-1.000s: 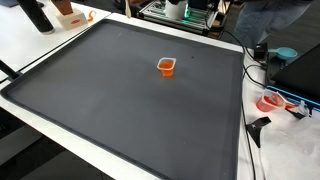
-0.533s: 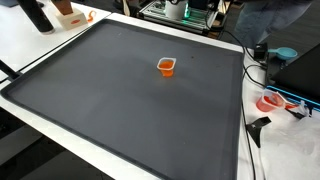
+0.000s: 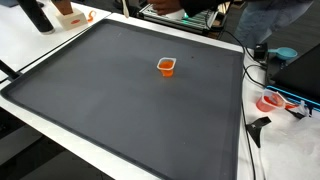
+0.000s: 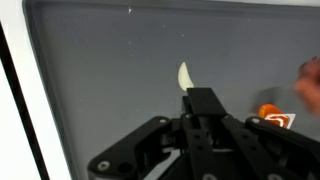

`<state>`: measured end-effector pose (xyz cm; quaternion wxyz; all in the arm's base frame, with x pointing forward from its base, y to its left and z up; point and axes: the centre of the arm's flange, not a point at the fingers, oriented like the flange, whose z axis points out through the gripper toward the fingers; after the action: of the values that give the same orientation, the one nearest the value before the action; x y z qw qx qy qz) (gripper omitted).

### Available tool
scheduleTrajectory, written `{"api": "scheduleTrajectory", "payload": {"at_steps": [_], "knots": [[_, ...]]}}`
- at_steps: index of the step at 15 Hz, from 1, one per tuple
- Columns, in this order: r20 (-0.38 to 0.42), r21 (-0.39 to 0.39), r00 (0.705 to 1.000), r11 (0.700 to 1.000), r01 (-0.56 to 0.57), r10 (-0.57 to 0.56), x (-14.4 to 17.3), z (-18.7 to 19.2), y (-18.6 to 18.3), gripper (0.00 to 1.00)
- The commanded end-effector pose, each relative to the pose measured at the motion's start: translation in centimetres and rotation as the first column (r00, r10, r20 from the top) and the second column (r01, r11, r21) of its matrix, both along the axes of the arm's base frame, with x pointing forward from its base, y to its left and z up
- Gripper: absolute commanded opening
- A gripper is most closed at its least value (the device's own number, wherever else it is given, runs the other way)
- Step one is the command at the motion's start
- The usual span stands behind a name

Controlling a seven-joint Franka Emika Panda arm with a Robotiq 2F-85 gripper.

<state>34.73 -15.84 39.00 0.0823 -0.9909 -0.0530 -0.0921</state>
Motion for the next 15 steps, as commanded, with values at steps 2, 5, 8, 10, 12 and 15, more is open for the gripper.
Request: {"api": "scheduleTrajectory", "payload": {"at_steps": [2, 5, 8, 10, 12, 15], "knots": [[0.0, 0.0, 1.0, 1.0, 0.0, 0.0, 0.01, 0.0, -0.01, 0.12], [0.0, 0.0, 1.0, 1.0, -0.001, 0.001, 0.02, 0.02, -0.02, 0.12], [0.001, 0.0, 1.0, 1.0, -0.001, 0.001, 0.02, 0.02, -0.02, 0.12], [0.001, 0.0, 1.0, 1.0, -0.001, 0.001, 0.02, 0.02, -0.02, 0.12], [0.001, 0.0, 1.0, 1.0, -0.001, 0.001, 0.02, 0.02, -0.02, 0.12], [0.001, 0.0, 1.0, 1.0, -0.001, 0.001, 0.02, 0.02, -0.02, 0.12]]}}
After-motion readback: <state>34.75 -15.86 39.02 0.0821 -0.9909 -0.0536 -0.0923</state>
